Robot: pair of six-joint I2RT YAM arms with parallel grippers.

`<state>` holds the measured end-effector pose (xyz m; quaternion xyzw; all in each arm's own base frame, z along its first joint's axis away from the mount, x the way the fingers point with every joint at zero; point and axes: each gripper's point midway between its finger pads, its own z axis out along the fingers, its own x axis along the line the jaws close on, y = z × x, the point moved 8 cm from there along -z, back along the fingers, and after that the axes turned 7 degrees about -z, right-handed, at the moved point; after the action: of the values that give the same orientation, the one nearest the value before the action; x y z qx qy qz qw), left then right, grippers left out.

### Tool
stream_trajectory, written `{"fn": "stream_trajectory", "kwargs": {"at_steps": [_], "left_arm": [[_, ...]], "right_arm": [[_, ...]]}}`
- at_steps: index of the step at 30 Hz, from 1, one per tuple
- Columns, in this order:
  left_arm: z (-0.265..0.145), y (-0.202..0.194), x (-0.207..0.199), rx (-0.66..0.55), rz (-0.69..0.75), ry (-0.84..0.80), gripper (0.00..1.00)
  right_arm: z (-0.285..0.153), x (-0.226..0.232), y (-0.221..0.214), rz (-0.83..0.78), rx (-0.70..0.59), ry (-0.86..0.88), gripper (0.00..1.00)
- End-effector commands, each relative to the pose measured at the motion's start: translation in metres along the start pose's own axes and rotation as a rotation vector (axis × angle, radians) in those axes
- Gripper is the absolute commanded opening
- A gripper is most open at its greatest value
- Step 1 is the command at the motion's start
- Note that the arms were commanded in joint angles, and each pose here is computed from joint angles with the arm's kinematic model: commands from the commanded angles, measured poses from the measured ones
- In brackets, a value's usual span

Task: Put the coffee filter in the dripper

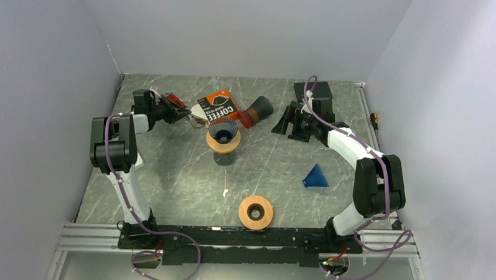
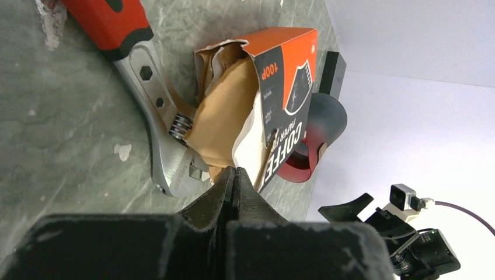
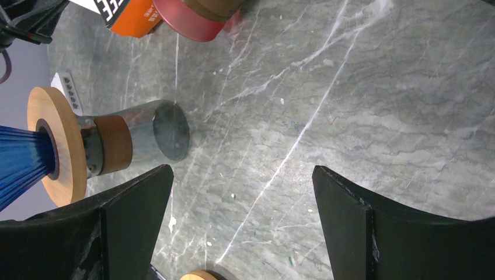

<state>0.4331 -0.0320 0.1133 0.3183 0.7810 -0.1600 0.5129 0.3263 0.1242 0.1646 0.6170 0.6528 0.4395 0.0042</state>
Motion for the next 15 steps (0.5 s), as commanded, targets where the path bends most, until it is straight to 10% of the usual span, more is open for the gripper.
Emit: {"fn": "stream_trajectory", "kwargs": {"at_steps": [1, 15], "left_arm": [[-0.018, -0.003, -0.020, -0.032, 0.081, -0.010, 0.00], [-0.059, -0.005, -0.037, -0.103, 0.194, 0.134, 0.00]], "right_arm": [[-0.010, 0.008, 0.013, -0.039, -0.057, 0.011, 0.95], [-0.015, 0.011, 0.018, -0.053, -0.078, 0.012, 0.95]]}}
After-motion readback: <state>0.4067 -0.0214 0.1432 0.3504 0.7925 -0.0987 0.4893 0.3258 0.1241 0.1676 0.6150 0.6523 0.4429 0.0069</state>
